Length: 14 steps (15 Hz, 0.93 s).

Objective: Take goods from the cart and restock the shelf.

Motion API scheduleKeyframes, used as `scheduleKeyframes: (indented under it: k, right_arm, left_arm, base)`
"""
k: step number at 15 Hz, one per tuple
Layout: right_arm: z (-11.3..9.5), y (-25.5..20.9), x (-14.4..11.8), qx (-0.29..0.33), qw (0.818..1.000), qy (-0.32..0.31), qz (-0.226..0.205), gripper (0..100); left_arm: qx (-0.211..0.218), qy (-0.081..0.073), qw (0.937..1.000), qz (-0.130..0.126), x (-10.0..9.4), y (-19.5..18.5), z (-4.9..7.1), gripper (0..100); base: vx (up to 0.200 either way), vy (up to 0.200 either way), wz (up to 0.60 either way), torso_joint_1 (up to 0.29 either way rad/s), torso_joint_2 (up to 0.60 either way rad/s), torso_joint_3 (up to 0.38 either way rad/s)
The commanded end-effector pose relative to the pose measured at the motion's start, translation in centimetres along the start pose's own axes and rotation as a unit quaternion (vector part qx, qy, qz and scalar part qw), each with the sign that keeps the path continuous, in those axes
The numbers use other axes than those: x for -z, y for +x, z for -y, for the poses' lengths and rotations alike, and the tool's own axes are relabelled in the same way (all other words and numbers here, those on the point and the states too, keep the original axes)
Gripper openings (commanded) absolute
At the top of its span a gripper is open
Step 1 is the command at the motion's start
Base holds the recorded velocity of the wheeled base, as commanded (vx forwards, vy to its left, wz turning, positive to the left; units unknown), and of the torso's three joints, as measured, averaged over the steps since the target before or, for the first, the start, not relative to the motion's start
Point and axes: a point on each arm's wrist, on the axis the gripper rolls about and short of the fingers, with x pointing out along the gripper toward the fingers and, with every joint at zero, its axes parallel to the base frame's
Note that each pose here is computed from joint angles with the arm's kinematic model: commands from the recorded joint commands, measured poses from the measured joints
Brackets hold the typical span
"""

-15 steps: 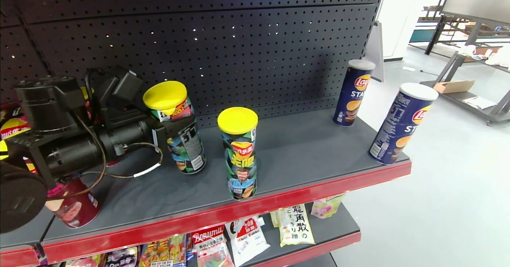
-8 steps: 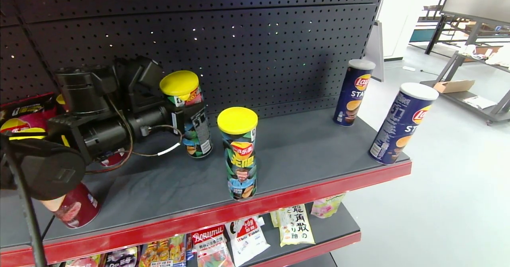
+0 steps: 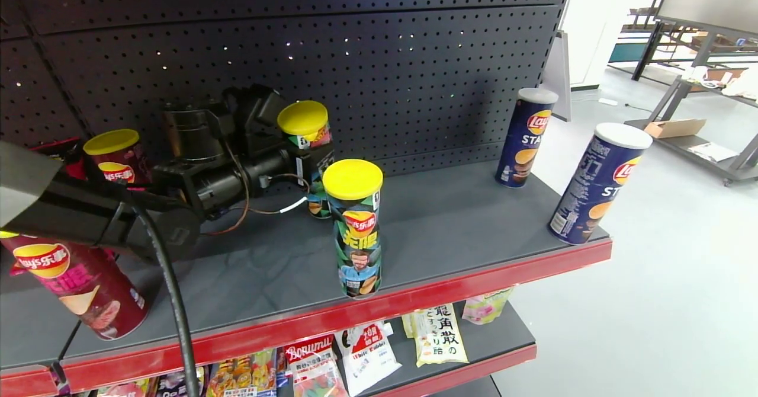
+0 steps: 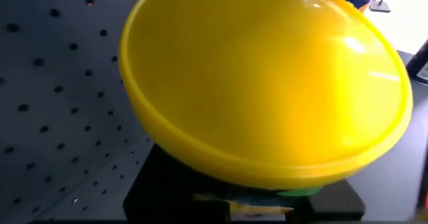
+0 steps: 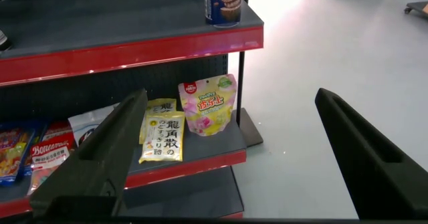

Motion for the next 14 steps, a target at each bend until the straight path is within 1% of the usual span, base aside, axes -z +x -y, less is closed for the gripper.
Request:
scheduleKeyframes:
  k: [1,3,5,6,7,8,9,11,14]
  right_arm:
    - [0.0,0.0,0.0,-0.001,1.0,0.0,0.0,100]
    - [0.0,0.0,0.0,-0.001,1.0,0.0,0.0,100]
    - [0.0,0.0,0.0,-0.001,1.0,0.0,0.0,100]
    - [0.0,0.0,0.0,-0.001,1.0,0.0,0.0,100]
    - [0.0,0.0,0.0,-0.001,1.0,0.0,0.0,100]
    - [0.0,0.0,0.0,-0.001,1.0,0.0,0.0,100]
    - [0.0,0.0,0.0,-0.001,1.0,0.0,0.0,100]
    - [0.0,0.0,0.0,-0.001,1.0,0.0,0.0,100]
    - [0.0,0.0,0.0,-0.001,1.0,0.0,0.0,100]
  left_arm:
    - [0.005,-0.003,0.9999,-0.011,1.2,1.4,0.1,0]
    - [0.004,-0.007,0.9998,-0.019,2.0,2.0,0.1,0]
    - [-0.013,-0.015,0.9997,-0.016,2.0,2.7,-0.1,0]
    - [-0.025,-0.035,0.999,-0.009,1.8,3.4,0.2,0]
    - [-0.031,-0.042,0.9986,-0.007,1.8,3.7,0.2,0]
    - [-0.034,-0.043,0.9984,-0.009,1.8,3.8,0.1,0]
    - [-0.034,-0.046,0.9982,-0.019,2.0,4.0,0.2,0]
    - [-0.038,-0.047,0.9977,-0.028,2.2,4.2,0.3,0]
    - [-0.047,-0.046,0.9975,-0.026,2.0,5.0,0.3,0]
  base:
    - [0.0,0.0,0.0,0.0,0.0,0.0]
    - [0.0,0.0,0.0,0.0,0.0,0.0]
    - [0.0,0.0,0.0,0.0,0.0,0.0]
    - [0.0,0.0,0.0,0.0,0.0,0.0]
    - [0.0,0.0,0.0,0.0,0.0,0.0]
    - [0.0,0.0,0.0,0.0,0.0,0.0]
    - [0.0,0.0,0.0,0.0,0.0,0.0]
    - [0.0,0.0,0.0,0.0,0.0,0.0]
    - [0.0,0.0,0.0,0.0,0.0,0.0]
